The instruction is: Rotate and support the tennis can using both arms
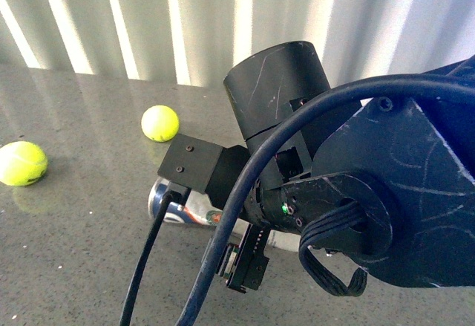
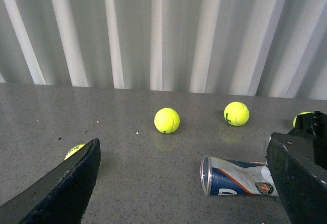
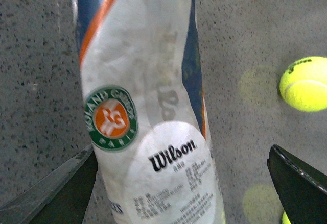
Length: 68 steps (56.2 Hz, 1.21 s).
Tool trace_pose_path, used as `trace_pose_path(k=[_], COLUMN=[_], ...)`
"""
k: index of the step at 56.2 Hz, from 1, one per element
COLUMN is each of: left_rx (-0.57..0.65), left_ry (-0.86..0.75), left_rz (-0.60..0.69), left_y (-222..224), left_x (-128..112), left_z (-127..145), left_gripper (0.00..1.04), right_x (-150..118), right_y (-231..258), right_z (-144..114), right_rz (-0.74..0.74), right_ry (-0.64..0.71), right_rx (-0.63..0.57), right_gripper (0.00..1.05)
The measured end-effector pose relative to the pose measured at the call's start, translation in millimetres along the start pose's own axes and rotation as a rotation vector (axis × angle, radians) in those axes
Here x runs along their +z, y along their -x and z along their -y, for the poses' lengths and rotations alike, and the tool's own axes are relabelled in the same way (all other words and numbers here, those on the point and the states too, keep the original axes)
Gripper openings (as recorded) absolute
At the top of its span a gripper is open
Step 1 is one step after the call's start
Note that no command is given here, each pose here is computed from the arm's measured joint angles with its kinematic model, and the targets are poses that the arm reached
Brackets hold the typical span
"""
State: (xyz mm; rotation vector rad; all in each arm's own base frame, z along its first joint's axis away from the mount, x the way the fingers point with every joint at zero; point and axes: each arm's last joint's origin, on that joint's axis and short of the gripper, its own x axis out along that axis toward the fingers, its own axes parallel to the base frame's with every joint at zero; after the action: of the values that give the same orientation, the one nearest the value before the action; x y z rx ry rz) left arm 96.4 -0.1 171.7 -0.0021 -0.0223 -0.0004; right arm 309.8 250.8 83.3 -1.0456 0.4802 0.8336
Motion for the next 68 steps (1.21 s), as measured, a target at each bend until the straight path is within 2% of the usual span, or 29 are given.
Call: trace_pose_path(k=[10,18,27,32,39,48,51,55,61,68], left_rx=[0.0,0.0,0.0,0.0,0.0,0.0,0.0,0.0,0.0,0.0], left_ry=[0.0,0.0,0.0,0.0,0.0,0.0,0.0,0.0,0.0,0.0], left_rz=[0.0,0.0,0.0,0.0,0.0,0.0,0.0,0.0,0.0,0.0], left_y=[0,0,0,0,0,0,0,0,0,0], left_x=[0,0,0,0,0,0,0,0,0,0], left_z=[0,0,0,0,0,0,0,0,0,0], left_gripper=[0.98,0.98,0.98,0.98,0.98,0.98,0.98,0.98,0.98,0.98], right_x=[-12,-26,-52,-68,-91,-134,-157,-175,-191,-198], right_y=[23,47,67,80,101,138,159,179,211,251], right_z=[5,11,12,17,27,31,30,29,30,33], right_rz=[-0.007,0.021,0.016,0.014,0.015,-0.013,-0.046,-0.064,-0.048,0.016], right_ry=[-0.031,-0.139,-0.273,-0.367,-0.522,-0.746,-0.849,-0.936,-1.042,-1.103], right_rx=[-0.022,-0.06,-0.088,-0.141,-0.276,-0.486,-0.602,-0.707,-0.847,-1.015], right_gripper=[0.97,0.97,0.97,0.97,0.97,0.97,0.97,0.97,0.97,0.97])
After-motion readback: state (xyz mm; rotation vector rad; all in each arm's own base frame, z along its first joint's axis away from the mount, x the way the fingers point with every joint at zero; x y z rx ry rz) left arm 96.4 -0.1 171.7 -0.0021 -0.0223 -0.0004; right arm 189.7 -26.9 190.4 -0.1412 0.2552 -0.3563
